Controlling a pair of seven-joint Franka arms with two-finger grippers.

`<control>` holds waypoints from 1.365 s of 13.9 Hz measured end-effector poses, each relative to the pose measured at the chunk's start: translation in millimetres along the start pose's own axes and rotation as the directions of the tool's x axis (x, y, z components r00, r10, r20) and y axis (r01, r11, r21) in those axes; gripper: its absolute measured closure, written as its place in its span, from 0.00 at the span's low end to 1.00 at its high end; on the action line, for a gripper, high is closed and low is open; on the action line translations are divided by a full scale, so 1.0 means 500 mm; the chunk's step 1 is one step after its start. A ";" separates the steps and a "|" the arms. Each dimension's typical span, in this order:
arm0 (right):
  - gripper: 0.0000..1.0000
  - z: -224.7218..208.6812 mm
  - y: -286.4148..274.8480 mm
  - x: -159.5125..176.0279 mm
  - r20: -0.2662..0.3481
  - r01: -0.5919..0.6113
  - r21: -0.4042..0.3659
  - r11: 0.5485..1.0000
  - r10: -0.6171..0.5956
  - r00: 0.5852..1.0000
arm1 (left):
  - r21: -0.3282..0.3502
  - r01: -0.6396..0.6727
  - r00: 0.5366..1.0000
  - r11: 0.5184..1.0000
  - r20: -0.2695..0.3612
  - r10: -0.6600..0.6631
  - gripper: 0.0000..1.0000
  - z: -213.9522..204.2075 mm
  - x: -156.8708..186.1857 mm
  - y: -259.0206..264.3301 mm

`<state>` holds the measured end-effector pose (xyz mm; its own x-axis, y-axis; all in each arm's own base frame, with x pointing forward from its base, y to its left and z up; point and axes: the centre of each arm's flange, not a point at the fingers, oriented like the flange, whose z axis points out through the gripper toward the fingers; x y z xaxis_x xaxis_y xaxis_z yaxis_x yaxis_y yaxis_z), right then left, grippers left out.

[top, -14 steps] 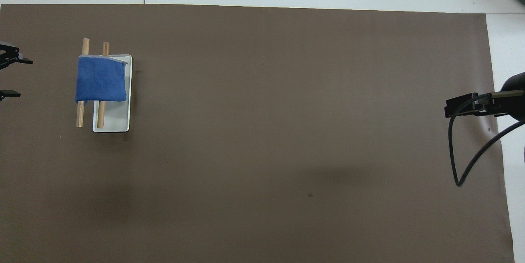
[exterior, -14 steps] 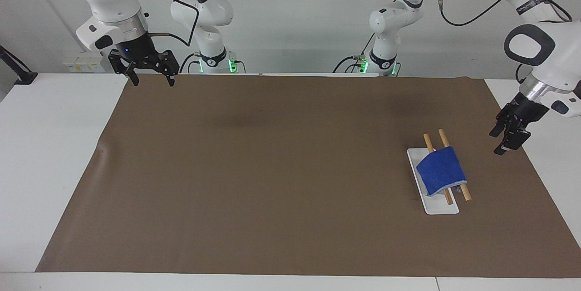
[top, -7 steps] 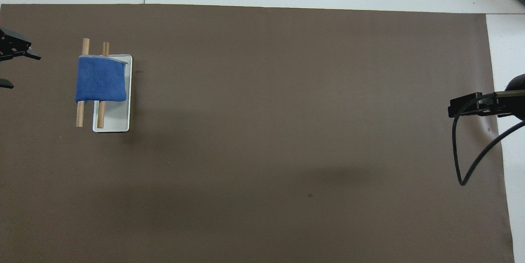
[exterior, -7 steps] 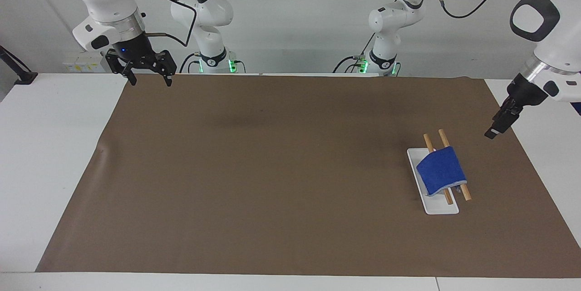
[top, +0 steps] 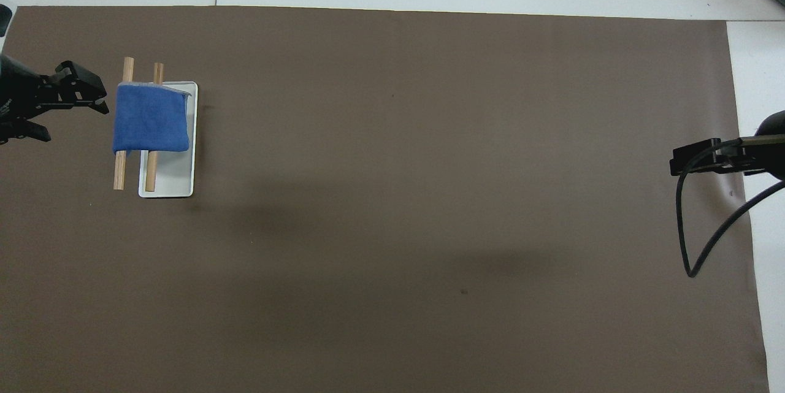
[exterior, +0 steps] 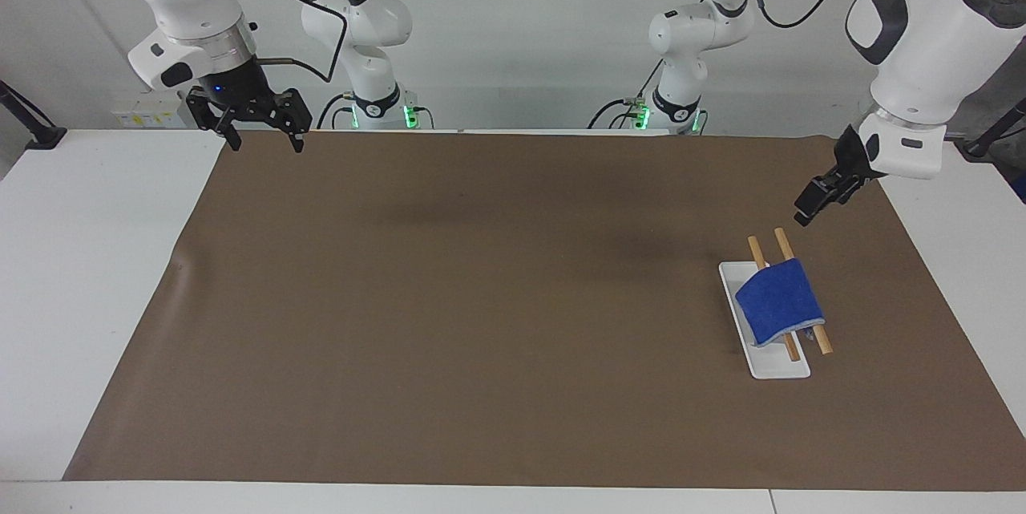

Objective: Right arm passes towel to left arm to hang

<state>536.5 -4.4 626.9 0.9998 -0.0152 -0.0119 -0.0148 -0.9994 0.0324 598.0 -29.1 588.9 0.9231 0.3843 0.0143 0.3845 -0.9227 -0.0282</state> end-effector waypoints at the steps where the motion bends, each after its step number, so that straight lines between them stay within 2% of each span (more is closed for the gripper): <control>1: 0.00 0.000 0.000 0.000 0.000 0.000 0.000 1.000 0.000 1.000 | 0.008 -0.025 1.000 1.000 -0.002 0.025 0.10 -0.004 0.001 -0.004; 8: 0.00 0.000 0.000 0.000 0.000 0.000 0.000 1.000 0.000 1.000 | 0.040 -0.132 0.991 0.990 0.001 0.132 0.08 -0.005 0.004 -0.018; 13: 0.00 0.000 0.000 0.000 0.000 0.000 0.000 1.000 0.000 1.000 | 0.070 -0.256 0.967 0.964 0.023 0.255 0.05 -0.002 0.002 -0.024; 19: 0.00 0.001 -0.006 -0.002 0.006 0.005 0.001 1.000 -0.005 1.000 | 0.061 -0.316 0.948 0.947 -0.023 0.317 0.00 -0.024 0.002 -0.009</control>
<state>535.8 -1.5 626.5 0.9998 -0.0103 -0.0179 -0.0097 -0.9995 0.0316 597.3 -24.6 601.2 0.9971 0.0708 0.0272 0.0730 -0.9931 -0.0919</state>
